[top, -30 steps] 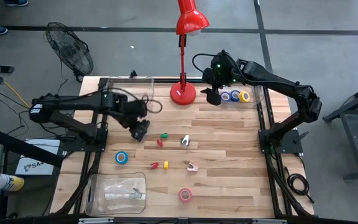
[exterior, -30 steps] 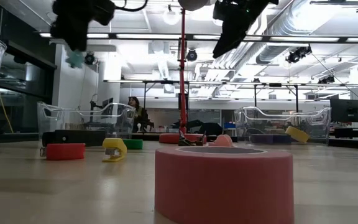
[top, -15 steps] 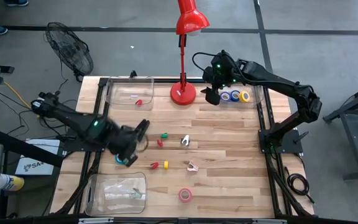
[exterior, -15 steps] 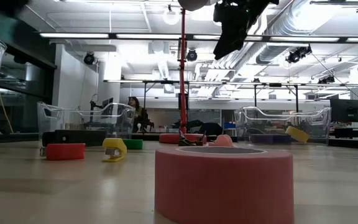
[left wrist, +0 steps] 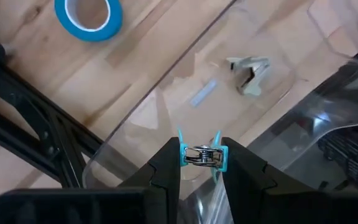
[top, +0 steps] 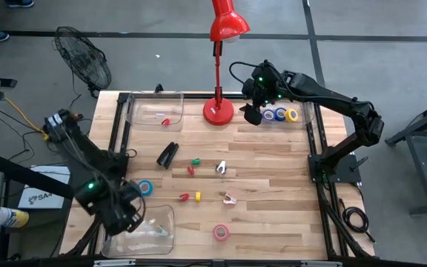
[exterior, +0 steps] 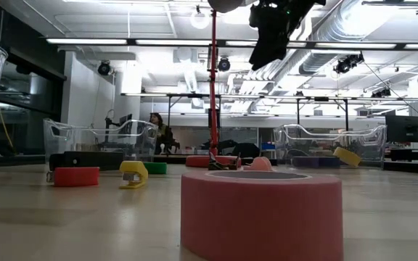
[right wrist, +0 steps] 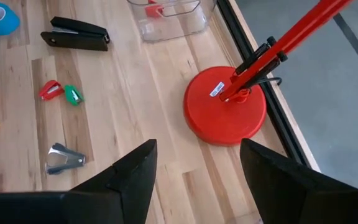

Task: Pick and place Stapler, Stapler remover, tape
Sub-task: Put the light blue stapler remover into the bottom transparent bin

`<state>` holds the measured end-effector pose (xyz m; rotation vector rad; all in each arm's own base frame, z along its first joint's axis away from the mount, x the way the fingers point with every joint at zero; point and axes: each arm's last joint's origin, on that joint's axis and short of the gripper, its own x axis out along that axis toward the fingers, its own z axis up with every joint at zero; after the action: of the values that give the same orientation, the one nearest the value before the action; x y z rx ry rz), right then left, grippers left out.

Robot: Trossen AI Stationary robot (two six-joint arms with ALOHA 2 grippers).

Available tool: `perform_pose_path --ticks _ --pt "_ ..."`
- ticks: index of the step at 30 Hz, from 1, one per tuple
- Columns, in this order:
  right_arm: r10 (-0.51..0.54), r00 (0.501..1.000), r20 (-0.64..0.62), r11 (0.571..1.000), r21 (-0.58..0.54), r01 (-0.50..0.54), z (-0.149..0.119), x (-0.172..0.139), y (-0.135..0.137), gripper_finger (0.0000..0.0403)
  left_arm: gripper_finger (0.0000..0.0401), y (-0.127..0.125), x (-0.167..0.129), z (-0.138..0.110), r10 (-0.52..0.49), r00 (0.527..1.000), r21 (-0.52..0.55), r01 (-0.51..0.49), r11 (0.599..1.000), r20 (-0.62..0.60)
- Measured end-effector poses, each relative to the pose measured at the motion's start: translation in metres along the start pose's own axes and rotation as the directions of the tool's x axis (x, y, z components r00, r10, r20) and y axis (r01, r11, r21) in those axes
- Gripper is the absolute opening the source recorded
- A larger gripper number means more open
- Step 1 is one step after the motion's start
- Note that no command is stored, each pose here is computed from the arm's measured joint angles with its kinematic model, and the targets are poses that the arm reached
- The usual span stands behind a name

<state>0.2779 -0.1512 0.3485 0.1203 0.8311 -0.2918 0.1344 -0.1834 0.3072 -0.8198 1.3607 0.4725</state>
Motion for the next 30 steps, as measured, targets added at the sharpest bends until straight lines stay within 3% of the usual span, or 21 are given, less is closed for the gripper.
perform_pose_path --ticks 7,19,30 --pt "0.000 1.000 -0.001 1.000 0.000 0.000 0.000 0.000 0.000 0.0222 0.0086 -0.008 0.021 -0.020 0.063 0.997 0.033 -0.064 0.997 0.033" --pt "0.002 1.000 -0.003 1.000 0.022 -0.002 0.000 0.001 0.002 0.0222 0.0086 -0.024 0.053 -0.026 0.099 0.994 0.072 -0.102 0.992 0.049" --pt "0.017 1.000 -0.005 1.000 -0.015 -0.017 0.002 0.002 0.014 0.0222 0.0086 -0.015 0.097 -0.027 0.018 1.000 0.060 -0.020 0.998 0.024"
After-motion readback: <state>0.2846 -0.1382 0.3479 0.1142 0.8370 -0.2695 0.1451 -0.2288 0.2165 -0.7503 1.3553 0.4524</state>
